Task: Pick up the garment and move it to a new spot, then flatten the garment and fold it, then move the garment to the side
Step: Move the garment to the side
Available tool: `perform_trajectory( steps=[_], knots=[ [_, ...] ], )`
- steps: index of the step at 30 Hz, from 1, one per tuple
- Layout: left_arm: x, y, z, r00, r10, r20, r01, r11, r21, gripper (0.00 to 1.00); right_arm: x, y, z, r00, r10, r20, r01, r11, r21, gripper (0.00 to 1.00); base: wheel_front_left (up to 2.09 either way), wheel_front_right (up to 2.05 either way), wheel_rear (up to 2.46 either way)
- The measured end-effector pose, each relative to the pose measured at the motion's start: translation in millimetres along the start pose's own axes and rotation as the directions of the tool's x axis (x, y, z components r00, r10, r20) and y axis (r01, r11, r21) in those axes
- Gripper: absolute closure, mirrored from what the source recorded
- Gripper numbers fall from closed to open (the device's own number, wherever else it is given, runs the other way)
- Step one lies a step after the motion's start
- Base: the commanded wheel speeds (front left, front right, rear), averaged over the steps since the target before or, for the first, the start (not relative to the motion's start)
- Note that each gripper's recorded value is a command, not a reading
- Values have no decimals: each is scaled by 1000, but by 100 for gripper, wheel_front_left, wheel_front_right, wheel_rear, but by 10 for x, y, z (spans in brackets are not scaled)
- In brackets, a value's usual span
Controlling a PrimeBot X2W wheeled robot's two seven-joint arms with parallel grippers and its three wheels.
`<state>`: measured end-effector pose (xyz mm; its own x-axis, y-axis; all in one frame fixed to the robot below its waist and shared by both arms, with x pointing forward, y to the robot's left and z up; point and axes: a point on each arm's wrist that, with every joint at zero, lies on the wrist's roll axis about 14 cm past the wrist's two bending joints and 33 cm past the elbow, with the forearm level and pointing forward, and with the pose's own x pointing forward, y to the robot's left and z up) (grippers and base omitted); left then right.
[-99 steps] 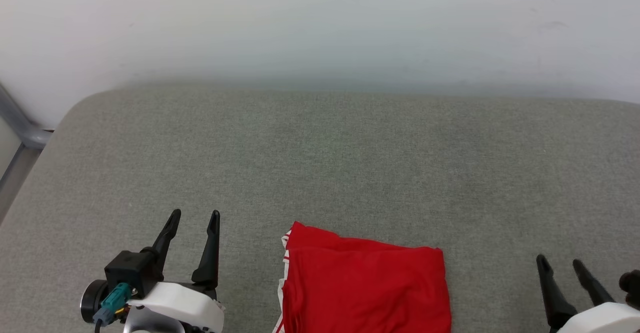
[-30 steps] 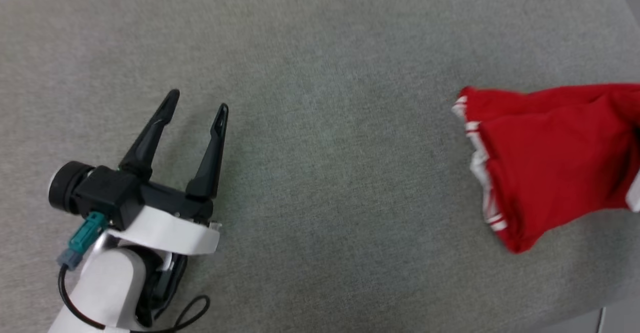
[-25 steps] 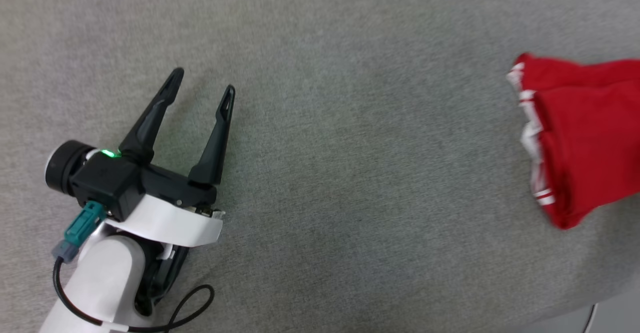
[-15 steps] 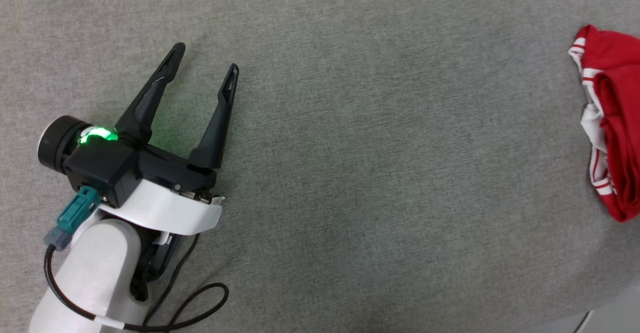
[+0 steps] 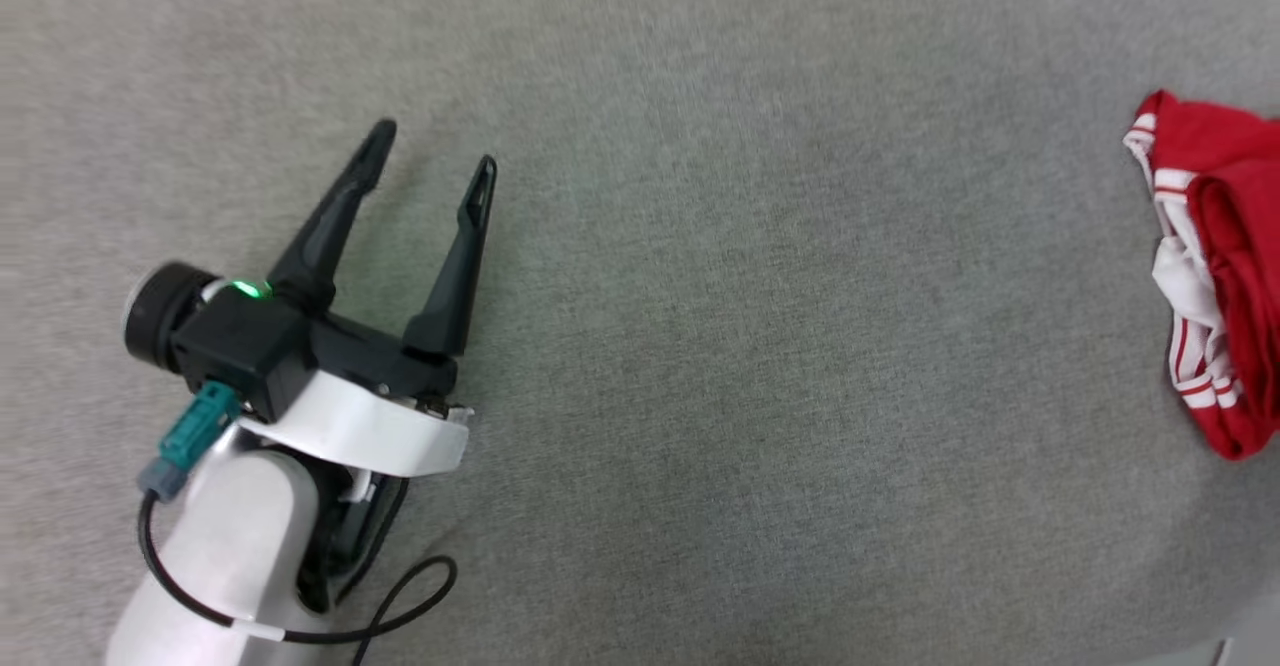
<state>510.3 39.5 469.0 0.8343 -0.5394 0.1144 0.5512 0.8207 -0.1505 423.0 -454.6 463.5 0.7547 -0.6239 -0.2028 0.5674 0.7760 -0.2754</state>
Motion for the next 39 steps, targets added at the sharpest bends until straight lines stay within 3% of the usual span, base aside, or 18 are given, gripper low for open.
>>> perform_trajectory(
  steps=[9, 16, 24, 30, 31, 39],
  knots=[
    [-383, -41, 300, 994, 105, 15, -105, 994, -2, 0, -458, 189, 209, 985, 119, 122, -126, 991, 54, 0, 0, 0, 0],
    [-750, -4, 489, 980, 198, 24, -198, 980, 16, 0, -867, 583, 268, 951, 249, 182, -271, 957, 108, 0, 0, 0, 0],
    [-1173, 118, 628, 949, 313, 37, -314, 949, 36, 0, -1312, 1137, 330, 881, 412, 233, -450, 881, 144, 0, 0, 0, 0],
    [-1468, 250, 749, 917, 394, 60, -397, 917, 51, 0, -1619, 1490, 538, 805, 508, 307, -570, 806, 160, 0, 0, 0, 0],
    [-1597, 313, 793, 902, 427, 70, -431, 900, 59, 0, -1778, 1605, 618, 769, 543, 337, -615, 773, 158, 0, 0, 0, 0],
    [-1865, 278, 813, 884, 462, 75, -467, 881, 75, 0, -2129, 1574, 662, 726, 581, 367, -660, 739, 137, 0, 0, 0, 0]
  ],
)
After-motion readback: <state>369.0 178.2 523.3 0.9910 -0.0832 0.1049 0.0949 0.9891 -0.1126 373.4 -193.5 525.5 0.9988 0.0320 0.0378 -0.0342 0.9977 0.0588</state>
